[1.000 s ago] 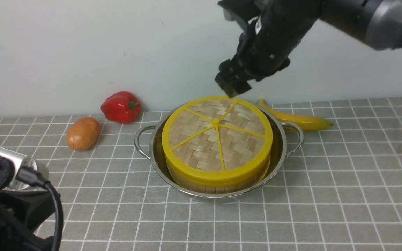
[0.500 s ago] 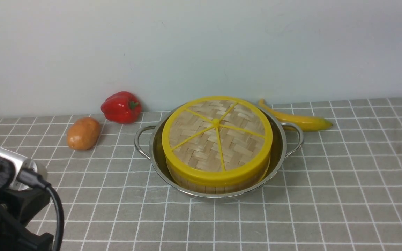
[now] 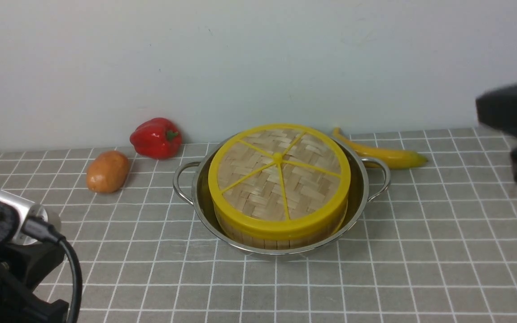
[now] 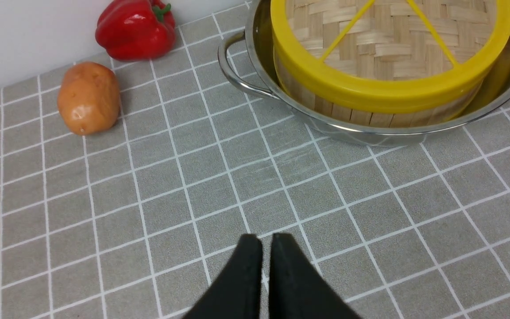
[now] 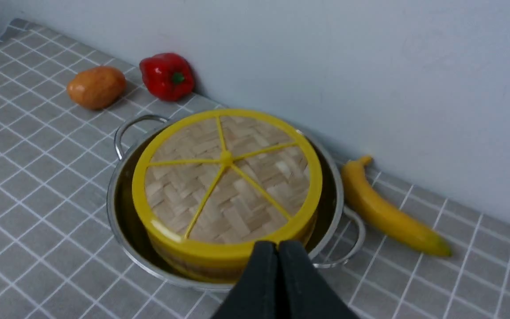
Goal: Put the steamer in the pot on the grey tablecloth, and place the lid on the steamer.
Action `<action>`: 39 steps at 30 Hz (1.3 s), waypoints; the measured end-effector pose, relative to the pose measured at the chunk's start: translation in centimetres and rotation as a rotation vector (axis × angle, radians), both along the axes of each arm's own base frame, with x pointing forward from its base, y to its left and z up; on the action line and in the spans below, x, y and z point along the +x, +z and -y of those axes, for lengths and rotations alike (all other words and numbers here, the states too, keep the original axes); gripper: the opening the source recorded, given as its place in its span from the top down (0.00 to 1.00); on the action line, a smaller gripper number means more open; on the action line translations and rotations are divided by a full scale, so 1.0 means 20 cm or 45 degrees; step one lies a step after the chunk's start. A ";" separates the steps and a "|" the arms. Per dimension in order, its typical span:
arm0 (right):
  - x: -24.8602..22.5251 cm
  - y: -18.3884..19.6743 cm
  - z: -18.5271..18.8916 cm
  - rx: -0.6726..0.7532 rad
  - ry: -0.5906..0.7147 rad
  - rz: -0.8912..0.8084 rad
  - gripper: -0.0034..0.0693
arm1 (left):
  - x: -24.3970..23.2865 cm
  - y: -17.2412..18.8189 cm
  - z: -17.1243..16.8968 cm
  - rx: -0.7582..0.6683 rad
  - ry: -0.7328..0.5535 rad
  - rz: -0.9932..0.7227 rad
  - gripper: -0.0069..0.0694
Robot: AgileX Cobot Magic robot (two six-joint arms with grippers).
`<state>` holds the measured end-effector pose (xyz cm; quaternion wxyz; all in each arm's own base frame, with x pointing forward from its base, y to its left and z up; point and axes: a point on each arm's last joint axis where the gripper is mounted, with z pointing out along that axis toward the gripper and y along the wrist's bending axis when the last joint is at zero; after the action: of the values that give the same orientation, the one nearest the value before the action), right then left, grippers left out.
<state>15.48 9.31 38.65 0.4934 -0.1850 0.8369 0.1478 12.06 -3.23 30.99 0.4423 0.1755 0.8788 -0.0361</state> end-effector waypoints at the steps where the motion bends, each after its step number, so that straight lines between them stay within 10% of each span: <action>1: -0.01 -0.06 0.00 0.006 -0.002 -0.039 0.97 | 0.00 0.00 0.00 0.000 0.000 0.000 0.88; 16: -0.08 -0.53 0.04 -0.139 -0.018 -0.338 0.95 | 0.00 0.00 0.00 0.000 0.000 0.000 0.84; 27: -0.24 -0.41 0.36 0.093 -0.408 0.217 0.91 | 0.00 0.00 0.00 0.001 0.000 0.000 0.81; 39: -0.47 -0.78 0.47 0.213 -0.668 0.412 0.87 | 0.00 0.00 0.00 -0.001 0.000 0.000 0.79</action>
<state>6.06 -0.03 23.14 0.6550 0.0574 0.7516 0.0525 12.06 -3.24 30.99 0.4423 0.1753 0.8788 -0.0365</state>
